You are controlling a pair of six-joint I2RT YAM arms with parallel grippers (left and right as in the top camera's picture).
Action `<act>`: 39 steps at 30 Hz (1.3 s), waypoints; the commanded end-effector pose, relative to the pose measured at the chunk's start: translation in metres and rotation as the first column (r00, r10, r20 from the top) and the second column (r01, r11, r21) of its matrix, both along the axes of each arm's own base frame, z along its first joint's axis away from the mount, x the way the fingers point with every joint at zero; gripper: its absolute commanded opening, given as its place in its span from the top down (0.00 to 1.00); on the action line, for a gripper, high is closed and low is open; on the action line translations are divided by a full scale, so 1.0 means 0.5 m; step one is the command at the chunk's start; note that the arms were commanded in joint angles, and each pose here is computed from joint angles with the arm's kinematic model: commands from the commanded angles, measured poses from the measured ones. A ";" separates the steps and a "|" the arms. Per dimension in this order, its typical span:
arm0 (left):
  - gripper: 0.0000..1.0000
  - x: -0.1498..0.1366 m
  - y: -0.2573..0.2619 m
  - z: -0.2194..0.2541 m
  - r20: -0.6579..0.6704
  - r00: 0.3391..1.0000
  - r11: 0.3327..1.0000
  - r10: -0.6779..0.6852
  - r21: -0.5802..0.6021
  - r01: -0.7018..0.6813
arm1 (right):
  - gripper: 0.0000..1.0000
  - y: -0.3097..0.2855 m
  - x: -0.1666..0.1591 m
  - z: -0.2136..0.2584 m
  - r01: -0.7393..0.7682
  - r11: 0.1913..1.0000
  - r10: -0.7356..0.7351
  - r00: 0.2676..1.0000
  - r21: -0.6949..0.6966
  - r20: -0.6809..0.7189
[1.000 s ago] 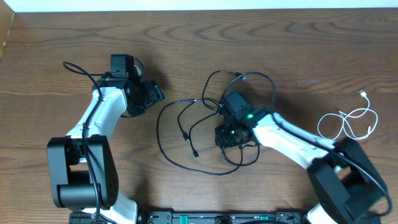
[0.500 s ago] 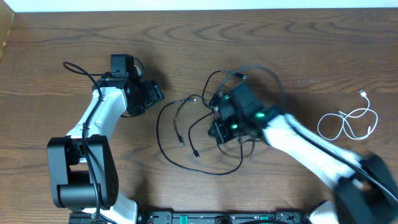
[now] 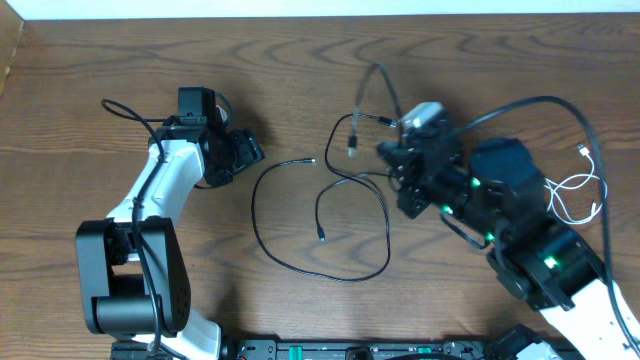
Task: Untangle cables
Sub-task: 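Drag the grasped black cable with the right gripper to the upper-right edge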
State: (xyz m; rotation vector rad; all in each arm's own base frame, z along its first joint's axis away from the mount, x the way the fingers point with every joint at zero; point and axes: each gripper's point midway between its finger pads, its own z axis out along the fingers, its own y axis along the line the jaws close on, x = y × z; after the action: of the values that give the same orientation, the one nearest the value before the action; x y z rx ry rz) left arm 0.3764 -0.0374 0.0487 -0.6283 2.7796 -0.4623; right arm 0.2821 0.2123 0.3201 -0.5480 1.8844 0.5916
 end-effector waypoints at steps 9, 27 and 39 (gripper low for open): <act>0.23 -0.003 0.003 -0.008 -0.012 1.000 1.000 -0.002 0.010 0.003 | 0.99 -0.210 0.085 0.191 0.512 0.858 -0.473 0.770 0.027 0.429; 0.23 -0.003 0.003 -0.008 -0.013 1.000 1.000 -0.002 0.010 0.003 | 0.99 -0.376 0.148 -0.040 0.697 0.578 -0.652 0.707 -0.425 0.273; 0.23 -0.003 0.003 -0.008 -0.012 1.000 1.000 -0.003 0.011 0.003 | 0.99 -0.445 0.186 -0.199 0.625 0.469 -0.724 0.677 -0.624 0.133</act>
State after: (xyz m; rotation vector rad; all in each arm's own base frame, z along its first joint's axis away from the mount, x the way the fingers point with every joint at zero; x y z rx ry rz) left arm 0.3761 -0.0369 0.0486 -0.6294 2.7805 -0.4583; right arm 0.3746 0.0008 0.2245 -0.1620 2.2060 -0.5785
